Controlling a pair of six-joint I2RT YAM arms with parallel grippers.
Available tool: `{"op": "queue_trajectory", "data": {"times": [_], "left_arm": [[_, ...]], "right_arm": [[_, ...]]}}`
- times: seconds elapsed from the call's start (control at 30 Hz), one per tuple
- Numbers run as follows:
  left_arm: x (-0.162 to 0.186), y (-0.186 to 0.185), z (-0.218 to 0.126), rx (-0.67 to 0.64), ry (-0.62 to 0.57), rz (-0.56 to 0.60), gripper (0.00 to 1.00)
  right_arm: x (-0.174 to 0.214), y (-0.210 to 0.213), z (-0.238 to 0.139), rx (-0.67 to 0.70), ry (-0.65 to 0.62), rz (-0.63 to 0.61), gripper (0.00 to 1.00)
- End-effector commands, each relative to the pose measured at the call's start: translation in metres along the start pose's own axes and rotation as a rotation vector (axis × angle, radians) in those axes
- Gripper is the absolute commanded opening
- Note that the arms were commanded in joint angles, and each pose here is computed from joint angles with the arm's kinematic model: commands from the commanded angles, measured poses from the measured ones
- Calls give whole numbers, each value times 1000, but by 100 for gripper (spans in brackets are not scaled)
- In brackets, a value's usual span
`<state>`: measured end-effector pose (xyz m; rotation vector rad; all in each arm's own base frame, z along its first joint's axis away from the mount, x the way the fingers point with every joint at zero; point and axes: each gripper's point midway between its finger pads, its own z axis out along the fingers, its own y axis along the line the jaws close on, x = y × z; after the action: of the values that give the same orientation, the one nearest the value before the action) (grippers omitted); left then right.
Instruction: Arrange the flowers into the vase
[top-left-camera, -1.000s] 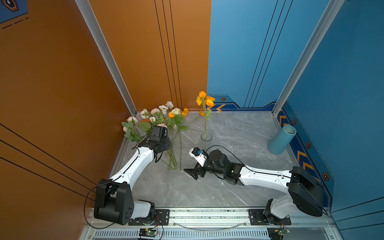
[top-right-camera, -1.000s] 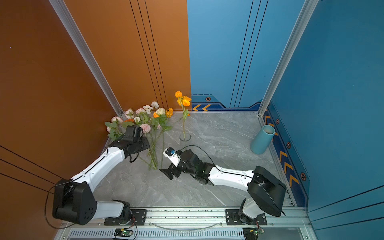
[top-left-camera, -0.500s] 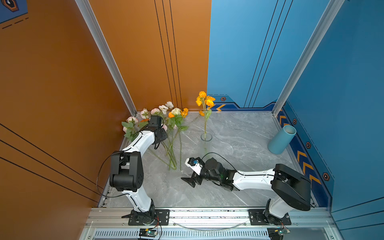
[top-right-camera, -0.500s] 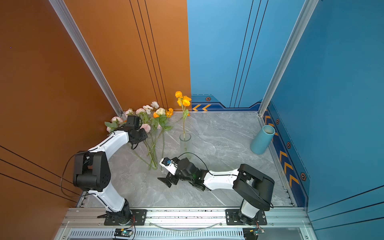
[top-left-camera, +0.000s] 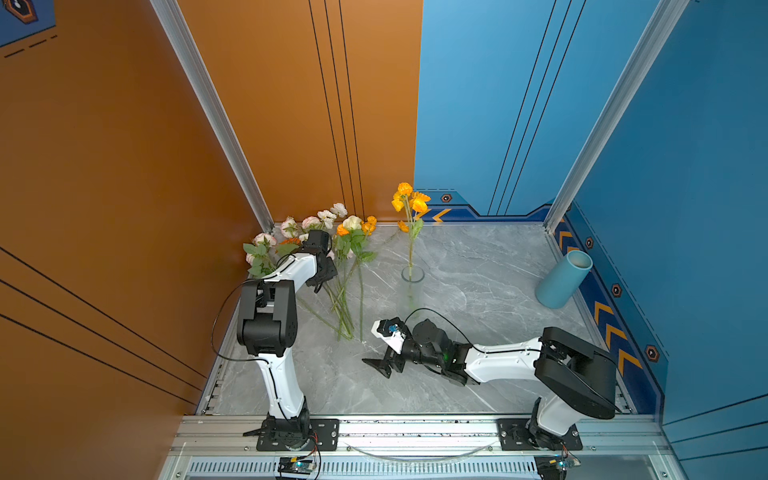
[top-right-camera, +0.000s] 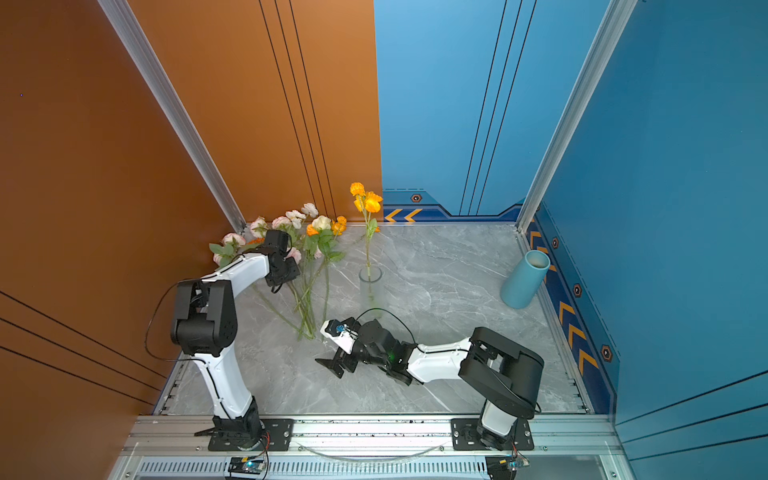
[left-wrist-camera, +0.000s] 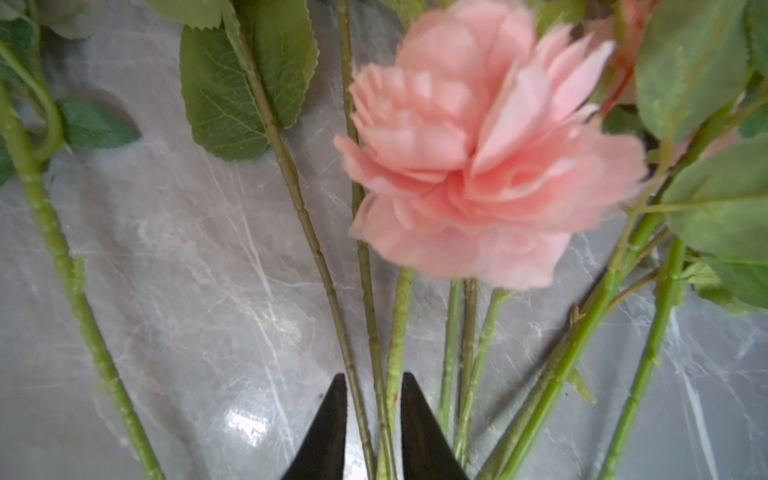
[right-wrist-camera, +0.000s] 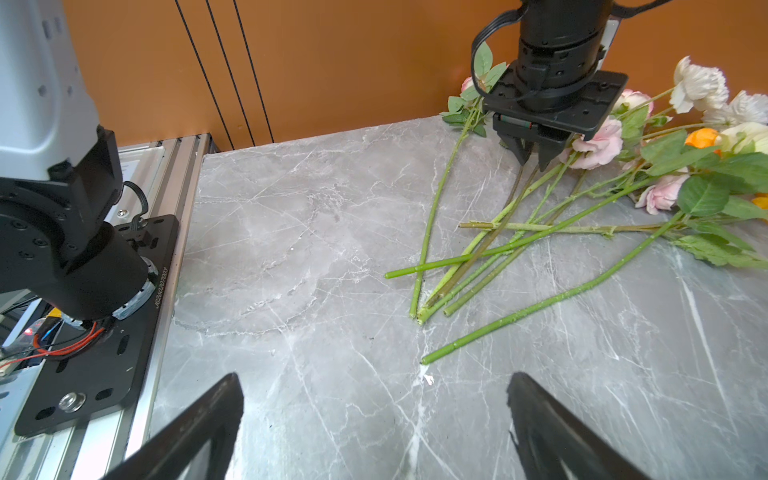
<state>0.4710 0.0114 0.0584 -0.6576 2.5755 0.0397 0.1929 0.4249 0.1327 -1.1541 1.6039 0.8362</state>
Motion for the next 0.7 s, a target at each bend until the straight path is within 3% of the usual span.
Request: {"op": "queue_trajectory", "data": {"times": [0.0,0.67], "left_arm": [[-9,10,9,-42,-5,3,24],[-14,2,30,-50,7,0,22]], "right_arm": [[3,3,2,-13,-3,-22,100],[6,1,2,-6,-11,-28,100]]}}
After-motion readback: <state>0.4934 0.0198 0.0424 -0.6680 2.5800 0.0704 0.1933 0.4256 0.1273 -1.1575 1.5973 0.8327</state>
